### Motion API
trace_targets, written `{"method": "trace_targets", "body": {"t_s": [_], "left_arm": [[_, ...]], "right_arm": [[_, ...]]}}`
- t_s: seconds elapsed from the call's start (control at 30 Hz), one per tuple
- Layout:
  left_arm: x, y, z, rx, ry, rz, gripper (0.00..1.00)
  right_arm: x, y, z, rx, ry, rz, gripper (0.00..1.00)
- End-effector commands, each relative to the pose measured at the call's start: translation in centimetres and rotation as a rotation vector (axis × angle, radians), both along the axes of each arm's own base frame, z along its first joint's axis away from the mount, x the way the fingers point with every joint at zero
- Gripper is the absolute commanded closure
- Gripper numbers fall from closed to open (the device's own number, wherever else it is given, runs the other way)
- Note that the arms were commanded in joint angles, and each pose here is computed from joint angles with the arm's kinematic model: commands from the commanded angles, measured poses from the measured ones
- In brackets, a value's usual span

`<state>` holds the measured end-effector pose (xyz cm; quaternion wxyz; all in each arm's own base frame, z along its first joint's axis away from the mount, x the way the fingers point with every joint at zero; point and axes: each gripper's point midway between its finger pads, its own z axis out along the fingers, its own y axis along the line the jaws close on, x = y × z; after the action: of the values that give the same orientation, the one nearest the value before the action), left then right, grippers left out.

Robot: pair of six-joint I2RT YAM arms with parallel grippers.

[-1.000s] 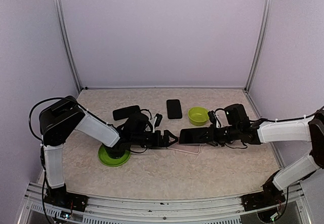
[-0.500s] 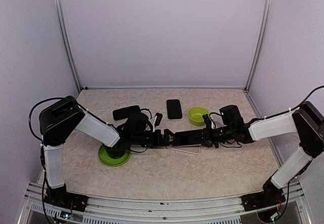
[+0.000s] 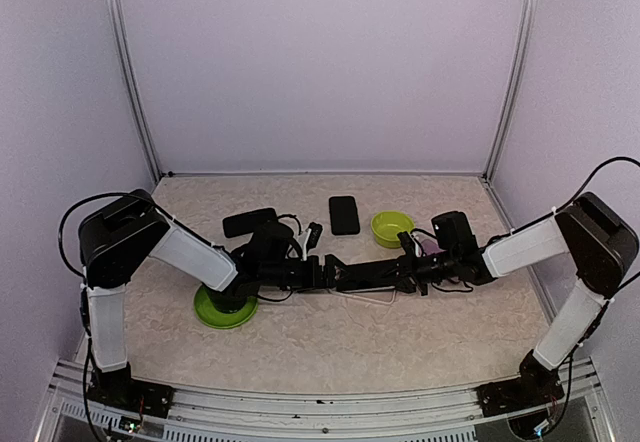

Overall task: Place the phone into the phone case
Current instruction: Install the phone into the phone case.

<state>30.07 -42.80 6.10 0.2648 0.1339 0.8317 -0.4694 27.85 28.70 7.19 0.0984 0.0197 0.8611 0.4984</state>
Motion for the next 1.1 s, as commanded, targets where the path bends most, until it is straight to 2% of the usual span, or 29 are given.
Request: {"method": "trace_targets", "body": {"t_s": [0.0, 0.37, 0.77, 1.07], "left_arm": [[-0.4, -0.6, -0.3, -0.016, 0.006, -0.018, 0.01], [-1.3, -0.9, -1.0, -0.017, 0.024, -0.022, 0.01], [-1.1, -1.2, -1.2, -0.019, 0.025, -0.028, 0.01], [-1.2, -1.8, -1.2, -0.023, 0.031, -0.040, 0.01]], "right_arm": [[0.8, 0.4, 0.9, 0.066, -0.006, 0.004, 1.00], [-0.6, -0.4, -2.0, 0.124, 0.174, -0.011, 1.00], [-1.0, -0.2, -4.6, 0.133, 0.259, 0.003, 1.00], [-0.9, 0.2, -5.1, 0.132, 0.259, 0.010, 1.00]]}}
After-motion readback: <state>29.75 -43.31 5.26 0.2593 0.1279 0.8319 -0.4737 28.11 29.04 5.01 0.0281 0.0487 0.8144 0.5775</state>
